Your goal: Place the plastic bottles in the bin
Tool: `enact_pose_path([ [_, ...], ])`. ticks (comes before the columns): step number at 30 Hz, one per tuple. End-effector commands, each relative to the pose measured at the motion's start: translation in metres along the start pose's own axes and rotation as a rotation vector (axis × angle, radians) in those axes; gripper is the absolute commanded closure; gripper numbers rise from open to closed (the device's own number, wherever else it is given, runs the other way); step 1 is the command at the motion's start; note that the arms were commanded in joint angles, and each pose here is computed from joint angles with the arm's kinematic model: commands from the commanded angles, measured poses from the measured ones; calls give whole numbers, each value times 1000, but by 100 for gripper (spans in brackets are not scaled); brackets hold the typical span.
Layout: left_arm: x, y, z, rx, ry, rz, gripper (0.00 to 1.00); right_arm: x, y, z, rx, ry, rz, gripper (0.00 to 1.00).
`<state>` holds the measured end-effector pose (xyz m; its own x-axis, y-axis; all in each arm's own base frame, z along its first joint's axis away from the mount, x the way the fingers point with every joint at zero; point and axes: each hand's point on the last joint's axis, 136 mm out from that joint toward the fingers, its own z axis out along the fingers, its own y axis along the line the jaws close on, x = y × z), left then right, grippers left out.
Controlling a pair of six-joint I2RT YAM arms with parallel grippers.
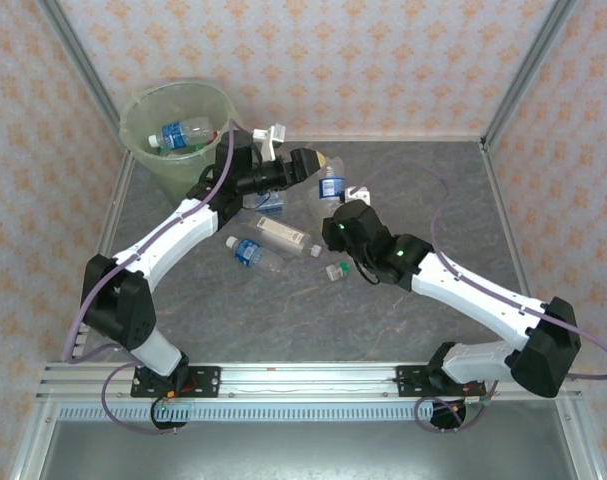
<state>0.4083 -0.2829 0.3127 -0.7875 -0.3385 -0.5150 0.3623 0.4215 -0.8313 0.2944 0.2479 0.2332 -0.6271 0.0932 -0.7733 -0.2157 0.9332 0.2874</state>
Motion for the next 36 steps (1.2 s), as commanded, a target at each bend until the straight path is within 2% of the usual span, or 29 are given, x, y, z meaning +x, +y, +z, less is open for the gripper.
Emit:
enact_pose_path([
  [1,5,-12,9,60,31,16,15,-16,14,-4,-28,-41,-18,73],
  [12,28,-8,34,52,106,11,16,-19,22,-8,-51,-48,-19,73],
  [22,21,-15,30,42,74,22,43,-13,14,-12,-31,-51,-7,72],
  [25,17,-18,28,39,66,26,44,-12,10,-13,-23,-58,8,59],
  [28,11,-21,25,23,51,46,44,-14,6,-17,-15,-74,26,41],
  [31,2,-22,20,2,29,51,45,-16,2,-22,-6,-94,37,30],
  [34,-13,-22,12,-16,-7,53,46,-16,-3,-21,15,-105,38,14],
  [36,-27,-23,3,-33,-41,57,46,-24,-4,-30,8,-140,49,0],
])
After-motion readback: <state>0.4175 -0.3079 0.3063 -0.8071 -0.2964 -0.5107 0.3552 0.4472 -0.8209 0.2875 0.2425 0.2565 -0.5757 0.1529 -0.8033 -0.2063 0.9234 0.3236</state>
